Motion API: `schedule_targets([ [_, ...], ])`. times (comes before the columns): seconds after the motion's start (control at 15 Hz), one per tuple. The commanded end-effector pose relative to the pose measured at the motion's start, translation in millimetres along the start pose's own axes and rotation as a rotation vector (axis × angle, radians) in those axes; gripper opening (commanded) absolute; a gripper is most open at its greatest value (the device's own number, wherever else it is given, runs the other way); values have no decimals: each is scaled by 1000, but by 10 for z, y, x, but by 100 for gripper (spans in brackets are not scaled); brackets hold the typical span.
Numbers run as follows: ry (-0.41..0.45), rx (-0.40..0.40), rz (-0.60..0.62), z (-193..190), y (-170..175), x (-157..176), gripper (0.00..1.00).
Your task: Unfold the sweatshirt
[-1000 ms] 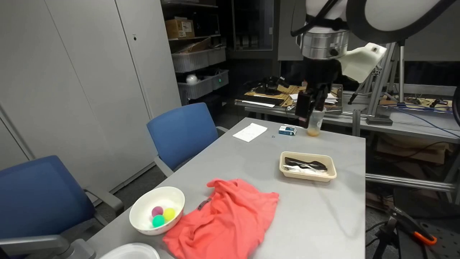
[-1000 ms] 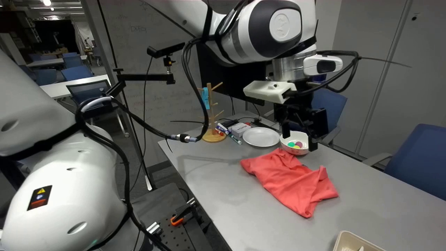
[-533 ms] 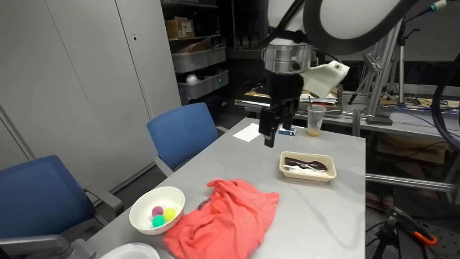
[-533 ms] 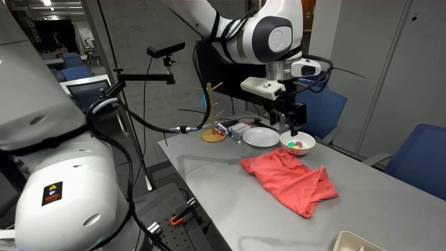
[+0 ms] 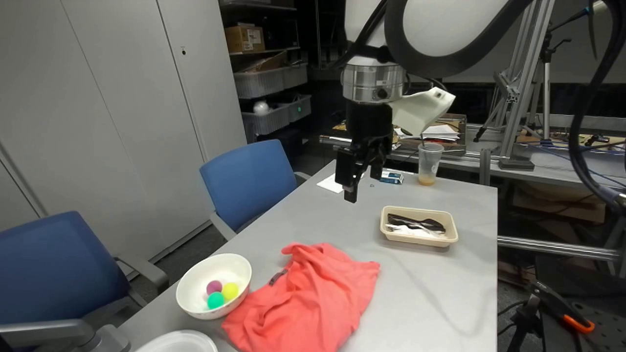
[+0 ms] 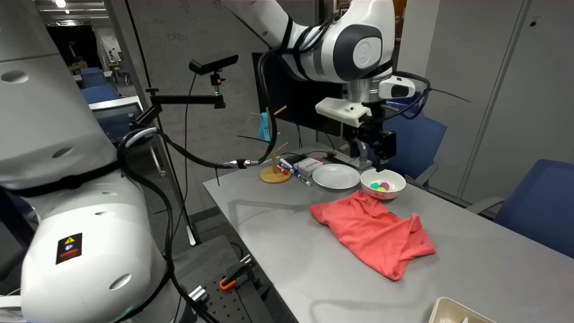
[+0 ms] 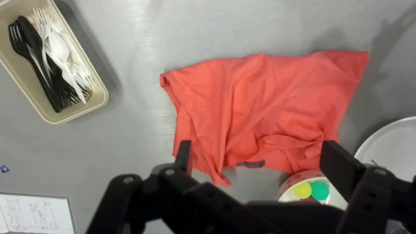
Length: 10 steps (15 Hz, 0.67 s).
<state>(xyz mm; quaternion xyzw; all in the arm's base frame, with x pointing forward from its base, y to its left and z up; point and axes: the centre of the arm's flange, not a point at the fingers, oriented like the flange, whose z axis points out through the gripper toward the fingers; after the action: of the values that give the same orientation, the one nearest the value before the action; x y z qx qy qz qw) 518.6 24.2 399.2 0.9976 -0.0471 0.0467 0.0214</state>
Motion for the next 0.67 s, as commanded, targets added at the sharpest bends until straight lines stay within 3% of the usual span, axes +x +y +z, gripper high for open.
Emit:
schedule_targets([
  [0.0,-10,-9,7,148,-51,89,100],
  [0.6,-52,-24,121,1443,-292,612,100],
])
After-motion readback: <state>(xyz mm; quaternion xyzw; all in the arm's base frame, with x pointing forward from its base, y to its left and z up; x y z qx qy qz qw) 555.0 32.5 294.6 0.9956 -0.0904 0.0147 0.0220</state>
